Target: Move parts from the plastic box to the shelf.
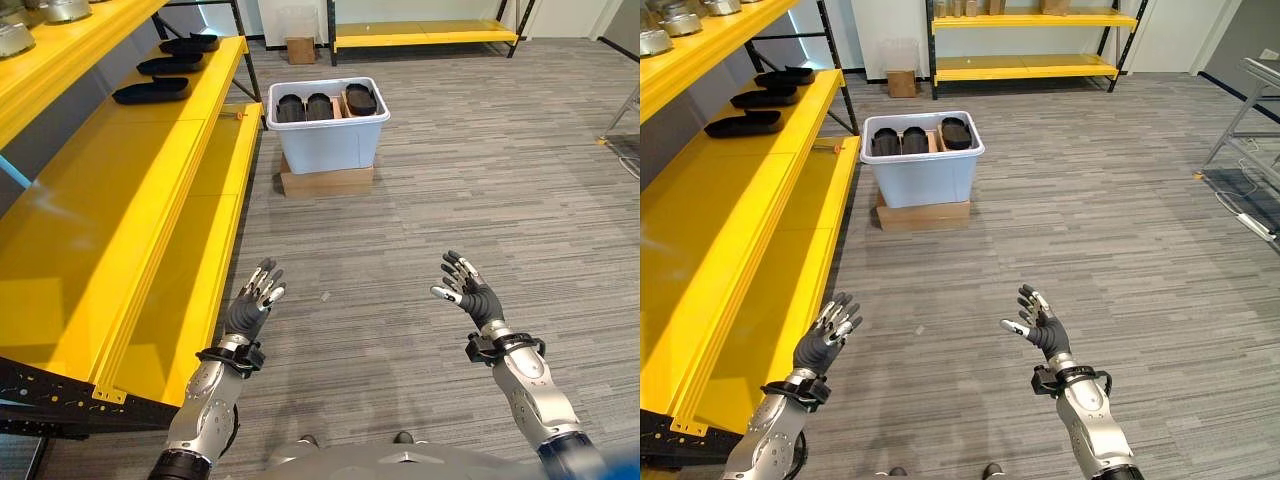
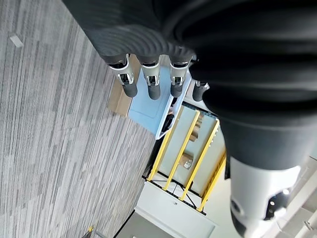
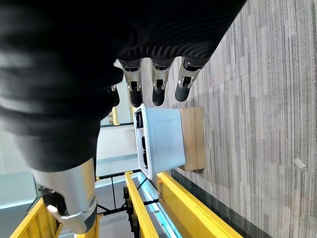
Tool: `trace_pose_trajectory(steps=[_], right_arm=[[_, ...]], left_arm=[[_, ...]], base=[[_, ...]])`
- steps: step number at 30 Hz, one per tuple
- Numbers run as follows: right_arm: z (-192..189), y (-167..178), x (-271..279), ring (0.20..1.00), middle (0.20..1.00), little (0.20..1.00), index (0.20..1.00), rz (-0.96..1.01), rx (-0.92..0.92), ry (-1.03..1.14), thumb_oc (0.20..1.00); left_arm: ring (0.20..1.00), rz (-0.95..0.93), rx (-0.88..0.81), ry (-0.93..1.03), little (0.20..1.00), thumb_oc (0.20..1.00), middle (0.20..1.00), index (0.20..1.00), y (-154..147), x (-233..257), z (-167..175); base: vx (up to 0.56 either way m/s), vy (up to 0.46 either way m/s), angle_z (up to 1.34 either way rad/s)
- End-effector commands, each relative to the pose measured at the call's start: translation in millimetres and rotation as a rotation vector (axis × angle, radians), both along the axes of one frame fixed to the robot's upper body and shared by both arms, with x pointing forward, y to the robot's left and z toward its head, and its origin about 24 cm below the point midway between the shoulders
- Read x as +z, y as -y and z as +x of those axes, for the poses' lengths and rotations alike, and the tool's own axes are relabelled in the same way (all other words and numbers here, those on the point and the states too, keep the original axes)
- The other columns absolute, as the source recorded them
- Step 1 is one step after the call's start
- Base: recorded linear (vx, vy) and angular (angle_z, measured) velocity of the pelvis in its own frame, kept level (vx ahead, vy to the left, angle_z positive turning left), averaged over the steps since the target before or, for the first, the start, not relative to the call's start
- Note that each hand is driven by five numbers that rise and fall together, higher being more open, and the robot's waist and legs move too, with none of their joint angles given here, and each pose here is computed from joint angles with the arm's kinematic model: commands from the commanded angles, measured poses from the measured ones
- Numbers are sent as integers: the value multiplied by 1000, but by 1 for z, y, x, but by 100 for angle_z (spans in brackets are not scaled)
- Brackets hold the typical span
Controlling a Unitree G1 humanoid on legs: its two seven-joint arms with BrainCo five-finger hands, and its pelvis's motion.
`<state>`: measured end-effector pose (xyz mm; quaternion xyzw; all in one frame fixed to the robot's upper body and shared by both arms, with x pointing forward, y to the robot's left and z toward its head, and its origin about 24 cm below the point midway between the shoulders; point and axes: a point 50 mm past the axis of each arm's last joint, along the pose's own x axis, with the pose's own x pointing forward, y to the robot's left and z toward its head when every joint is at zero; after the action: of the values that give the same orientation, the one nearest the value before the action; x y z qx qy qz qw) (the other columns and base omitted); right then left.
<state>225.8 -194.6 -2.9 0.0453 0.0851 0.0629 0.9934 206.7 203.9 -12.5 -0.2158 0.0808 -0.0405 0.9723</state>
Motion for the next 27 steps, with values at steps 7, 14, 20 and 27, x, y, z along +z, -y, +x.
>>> trace_pose_trajectory(steps=[7,14,20,27], right_arm=[[13,-10,32,1000,1000,1000,1000,24,56,159,1000],[15,-15,42,1000,1000,1000,1000,54,73,192,1000],[16,-16,36,1000,1000,1000,1000,66,59,147,1000],[16,-16,35,1000,1000,1000,1000,74,74,141,1000]], left_arm=[[1000,-43,-47,84,1000,1000,1000,1000,2,13,12],[1000,-49,-51,148,1000,1000,1000,1000,5,30,21],[1000,-57,-73,106,1000,1000,1000,1000,11,27,22],[1000,-48,-67,90,1000,1000,1000,1000,10,26,20]], base=[[0,0,0],[-2,0,0],[0,0,0],[0,0,0]])
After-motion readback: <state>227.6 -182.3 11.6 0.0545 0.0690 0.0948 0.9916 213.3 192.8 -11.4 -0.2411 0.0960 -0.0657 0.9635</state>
